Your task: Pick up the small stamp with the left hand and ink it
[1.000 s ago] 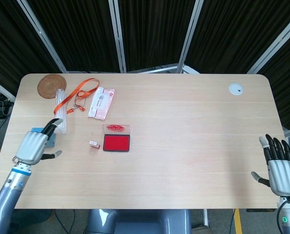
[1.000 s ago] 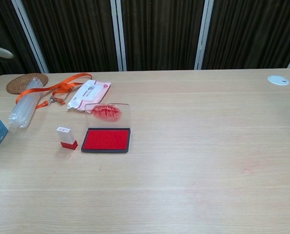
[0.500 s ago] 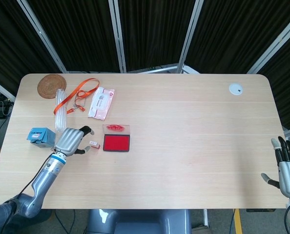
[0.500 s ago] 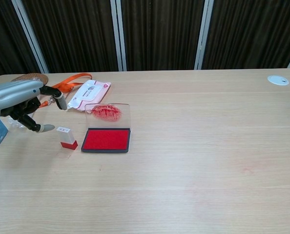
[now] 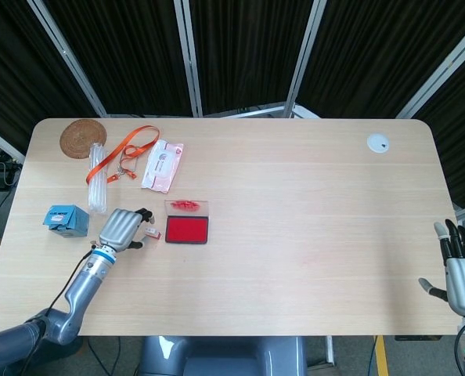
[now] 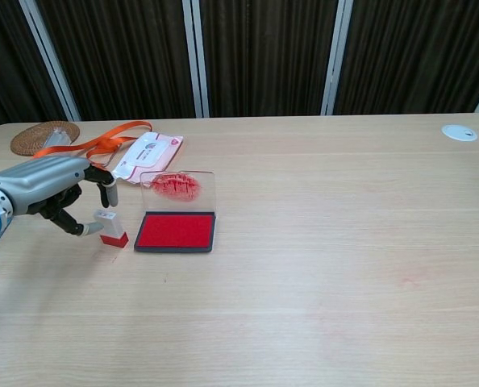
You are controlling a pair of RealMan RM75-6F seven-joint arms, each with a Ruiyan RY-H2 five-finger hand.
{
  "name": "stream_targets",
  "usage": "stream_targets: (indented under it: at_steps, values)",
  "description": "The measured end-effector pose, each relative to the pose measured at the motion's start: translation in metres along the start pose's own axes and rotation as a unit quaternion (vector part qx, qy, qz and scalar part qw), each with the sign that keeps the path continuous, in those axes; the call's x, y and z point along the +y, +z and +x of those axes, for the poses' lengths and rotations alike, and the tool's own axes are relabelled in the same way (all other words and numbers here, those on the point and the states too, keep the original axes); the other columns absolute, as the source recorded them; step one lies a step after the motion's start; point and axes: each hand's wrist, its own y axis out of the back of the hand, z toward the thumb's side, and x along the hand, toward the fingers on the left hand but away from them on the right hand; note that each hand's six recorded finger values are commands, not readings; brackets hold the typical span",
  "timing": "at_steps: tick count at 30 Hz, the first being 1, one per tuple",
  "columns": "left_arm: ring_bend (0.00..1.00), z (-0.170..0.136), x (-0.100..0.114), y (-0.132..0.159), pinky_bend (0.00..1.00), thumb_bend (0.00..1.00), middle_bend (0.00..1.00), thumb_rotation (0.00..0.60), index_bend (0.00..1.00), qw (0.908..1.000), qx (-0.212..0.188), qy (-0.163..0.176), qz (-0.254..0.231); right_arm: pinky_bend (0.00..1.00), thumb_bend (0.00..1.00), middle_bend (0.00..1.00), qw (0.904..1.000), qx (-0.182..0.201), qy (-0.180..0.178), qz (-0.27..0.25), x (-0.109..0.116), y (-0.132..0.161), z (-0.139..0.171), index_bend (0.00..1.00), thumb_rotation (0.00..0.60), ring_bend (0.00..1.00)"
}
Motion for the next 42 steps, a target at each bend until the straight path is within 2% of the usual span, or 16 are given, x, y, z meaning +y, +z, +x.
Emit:
stream_targets:
  at_steps: [26, 35, 42]
  values:
    - [0.84, 0.009, -0.013, 0.004, 0.87, 0.31, 0.43, 0.6, 0.47, 0.9995, -0.002, 0.002, 0.032, 0.0, 0.0, 0.0, 0.9999, -0.013, 0.008, -0.001, -0.005, -0.007, -0.006, 0.0, 0.6, 0.0]
    - [0.84, 0.009, -0.016, 0.002, 0.87, 0.37, 0.51, 0.6, 0.54, 0.9997, -0.001, -0.002, 0.026, 0.0, 0.0, 0.0, 0.9998, -0.015, 0.011, 0.0, -0.007, -0.007, -0.008, 0.0, 0.6, 0.0]
    - [0.84, 0.009, -0.012, 0.002, 0.87, 0.38, 0.53, 0.6, 0.58, 0.9998, -0.004, 0.004, 0.017, 0.0, 0.0, 0.0, 0.9998, -0.015, 0.012, -0.001, -0.008, -0.007, -0.008, 0.0, 0.6, 0.0]
